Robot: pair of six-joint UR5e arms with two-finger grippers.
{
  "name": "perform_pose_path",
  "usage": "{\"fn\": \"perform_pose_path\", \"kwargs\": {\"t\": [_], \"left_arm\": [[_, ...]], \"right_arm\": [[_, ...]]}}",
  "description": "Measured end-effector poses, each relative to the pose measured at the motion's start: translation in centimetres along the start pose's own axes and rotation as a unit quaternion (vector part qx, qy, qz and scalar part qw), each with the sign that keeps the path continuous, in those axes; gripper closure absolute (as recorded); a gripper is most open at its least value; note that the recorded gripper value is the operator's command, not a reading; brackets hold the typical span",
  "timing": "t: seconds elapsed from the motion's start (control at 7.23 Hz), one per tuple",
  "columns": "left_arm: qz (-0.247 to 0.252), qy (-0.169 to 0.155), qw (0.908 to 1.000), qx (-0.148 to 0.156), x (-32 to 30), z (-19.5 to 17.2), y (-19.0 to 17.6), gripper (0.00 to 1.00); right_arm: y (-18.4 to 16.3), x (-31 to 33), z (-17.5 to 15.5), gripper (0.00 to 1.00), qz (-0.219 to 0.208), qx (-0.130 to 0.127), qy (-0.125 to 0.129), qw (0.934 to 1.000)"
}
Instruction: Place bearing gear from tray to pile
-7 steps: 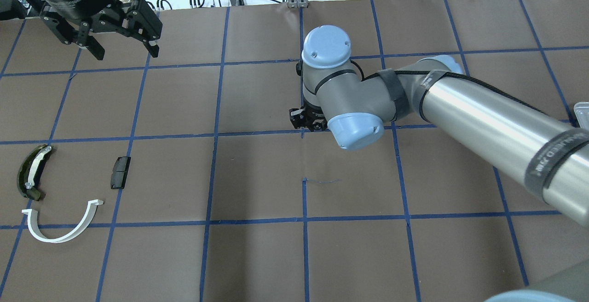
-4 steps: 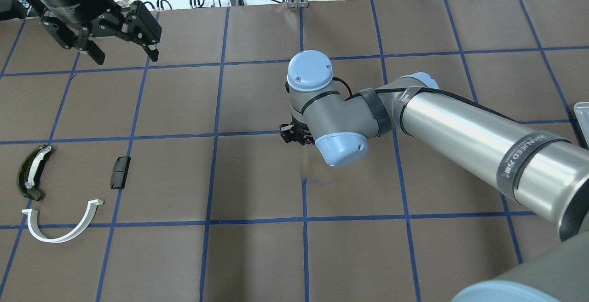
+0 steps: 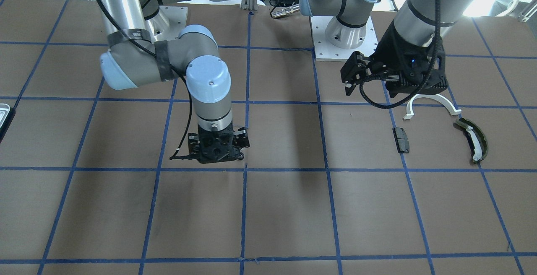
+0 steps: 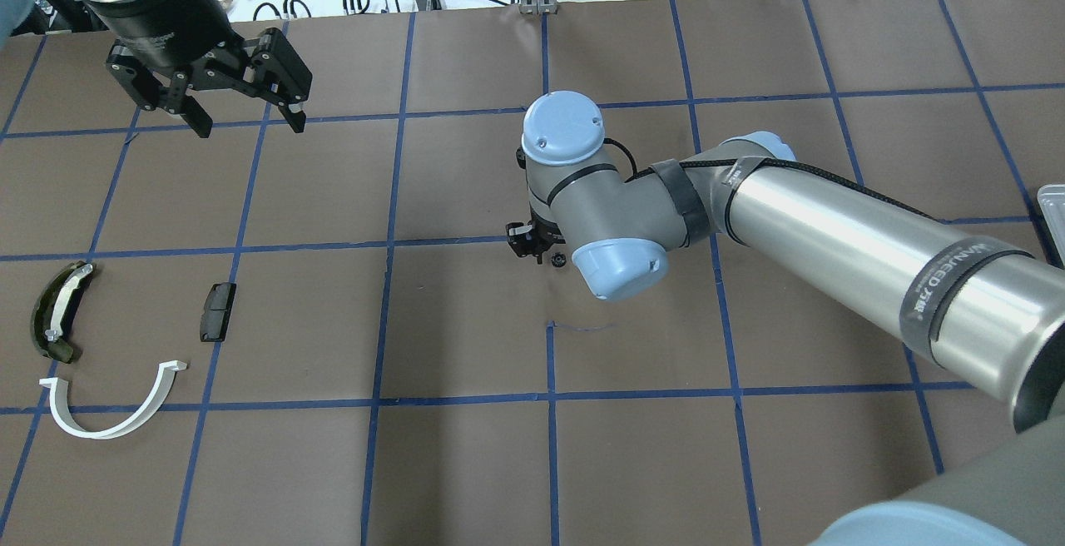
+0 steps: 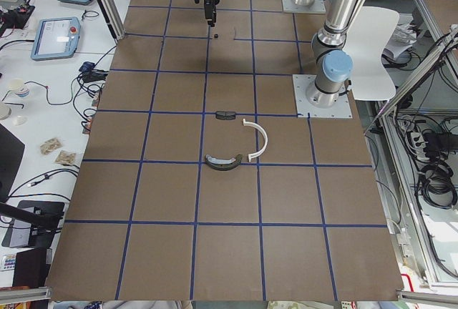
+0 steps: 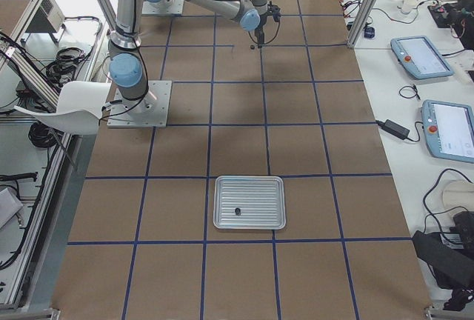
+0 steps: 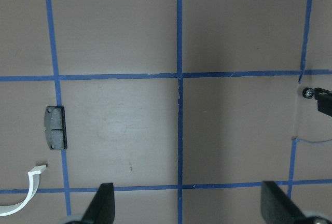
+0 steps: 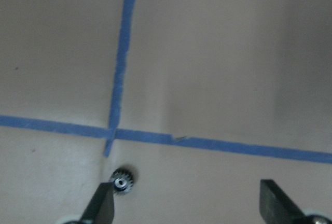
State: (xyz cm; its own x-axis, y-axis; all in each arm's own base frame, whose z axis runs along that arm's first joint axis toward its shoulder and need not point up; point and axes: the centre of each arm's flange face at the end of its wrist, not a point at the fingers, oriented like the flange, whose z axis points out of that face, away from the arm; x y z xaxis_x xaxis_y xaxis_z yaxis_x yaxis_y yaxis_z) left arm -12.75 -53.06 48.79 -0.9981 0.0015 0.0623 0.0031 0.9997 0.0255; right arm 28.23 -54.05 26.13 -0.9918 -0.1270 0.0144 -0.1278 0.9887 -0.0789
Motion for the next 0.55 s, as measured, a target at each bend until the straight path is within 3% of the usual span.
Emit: {"fn": "perform_pose_path", "kwargs": {"t": [0.28, 0.55], "left_arm": [[-0.018, 0.01, 0.9998, 0.007, 4.6, 4.1, -1.9, 0.0], [-0.061, 0.015, 0.998, 0.012, 10.2, 10.2, -3.4, 0.0]], "right_arm": [[-1.5, 10.9, -5.4, 0.0, 0.025, 0.006, 0.011, 0.9996], [-1.4, 19.3, -8.5, 0.0, 0.045, 0.018, 0.025, 0.9985]]}}
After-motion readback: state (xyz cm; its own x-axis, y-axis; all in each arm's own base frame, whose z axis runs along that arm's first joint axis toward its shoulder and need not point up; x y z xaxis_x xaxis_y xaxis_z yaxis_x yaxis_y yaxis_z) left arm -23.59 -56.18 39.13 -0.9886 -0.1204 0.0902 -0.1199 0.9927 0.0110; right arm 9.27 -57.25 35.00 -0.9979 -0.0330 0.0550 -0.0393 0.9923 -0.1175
